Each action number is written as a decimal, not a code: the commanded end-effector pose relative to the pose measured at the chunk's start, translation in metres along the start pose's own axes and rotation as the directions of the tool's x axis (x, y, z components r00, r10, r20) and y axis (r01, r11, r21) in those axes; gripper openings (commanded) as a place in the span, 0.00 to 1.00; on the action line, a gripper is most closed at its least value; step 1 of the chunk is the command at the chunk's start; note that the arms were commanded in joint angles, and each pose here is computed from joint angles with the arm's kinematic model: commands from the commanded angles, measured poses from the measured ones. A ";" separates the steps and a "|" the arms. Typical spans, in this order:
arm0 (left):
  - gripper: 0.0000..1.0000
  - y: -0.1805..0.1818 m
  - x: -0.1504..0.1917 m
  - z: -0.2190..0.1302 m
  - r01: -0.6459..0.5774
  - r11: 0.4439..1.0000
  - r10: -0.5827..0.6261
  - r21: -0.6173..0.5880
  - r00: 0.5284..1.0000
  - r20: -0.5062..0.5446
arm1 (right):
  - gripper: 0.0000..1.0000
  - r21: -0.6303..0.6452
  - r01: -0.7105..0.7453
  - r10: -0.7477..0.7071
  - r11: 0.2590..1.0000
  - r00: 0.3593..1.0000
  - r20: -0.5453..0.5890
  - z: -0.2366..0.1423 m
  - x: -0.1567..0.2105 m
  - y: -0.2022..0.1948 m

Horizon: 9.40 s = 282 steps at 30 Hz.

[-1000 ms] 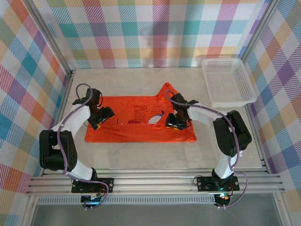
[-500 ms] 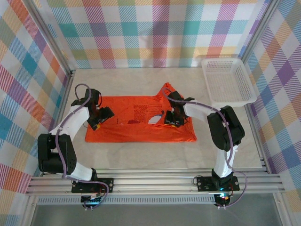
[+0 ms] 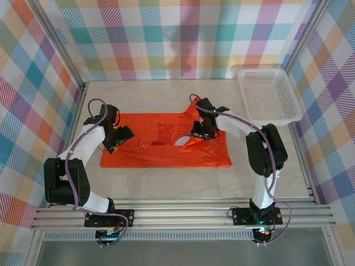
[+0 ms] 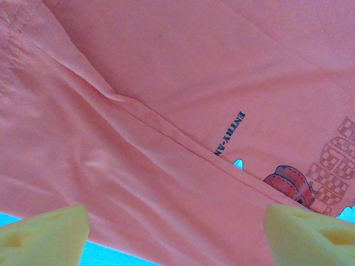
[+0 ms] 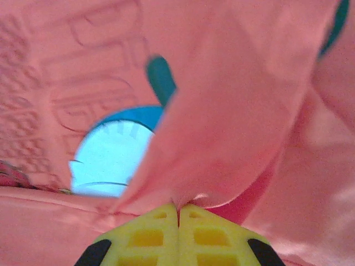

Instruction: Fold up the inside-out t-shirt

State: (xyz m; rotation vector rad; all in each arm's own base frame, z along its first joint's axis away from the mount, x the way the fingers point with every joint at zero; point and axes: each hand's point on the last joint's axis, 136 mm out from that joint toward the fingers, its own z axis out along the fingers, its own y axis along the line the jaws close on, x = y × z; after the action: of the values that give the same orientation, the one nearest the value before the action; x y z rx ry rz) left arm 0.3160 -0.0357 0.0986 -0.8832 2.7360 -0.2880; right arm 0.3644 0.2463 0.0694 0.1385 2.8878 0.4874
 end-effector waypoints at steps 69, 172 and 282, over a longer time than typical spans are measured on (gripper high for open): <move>0.75 -0.058 -0.154 0.021 0.021 0.998 -0.018 -0.052 0.998 0.064 | 0.37 0.055 -0.084 0.060 0.995 0.936 0.348 -0.051 -0.139 -0.037; 0.00 0.043 -0.042 0.010 0.015 0.977 0.001 -0.211 0.997 0.073 | 0.00 0.096 -0.236 0.203 0.967 0.941 0.271 -0.050 0.105 -0.083; 0.00 -0.075 -0.119 0.006 -0.114 0.989 0.126 -0.098 0.983 0.136 | 0.56 0.032 -0.060 0.058 0.998 0.997 0.048 -0.027 0.071 -0.067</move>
State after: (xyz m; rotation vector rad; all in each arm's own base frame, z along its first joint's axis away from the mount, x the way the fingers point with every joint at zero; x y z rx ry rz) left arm 0.4564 -0.0194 0.1282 -0.8458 2.6194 -0.1656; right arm 0.2845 0.1826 0.0635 0.2163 2.8495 0.4476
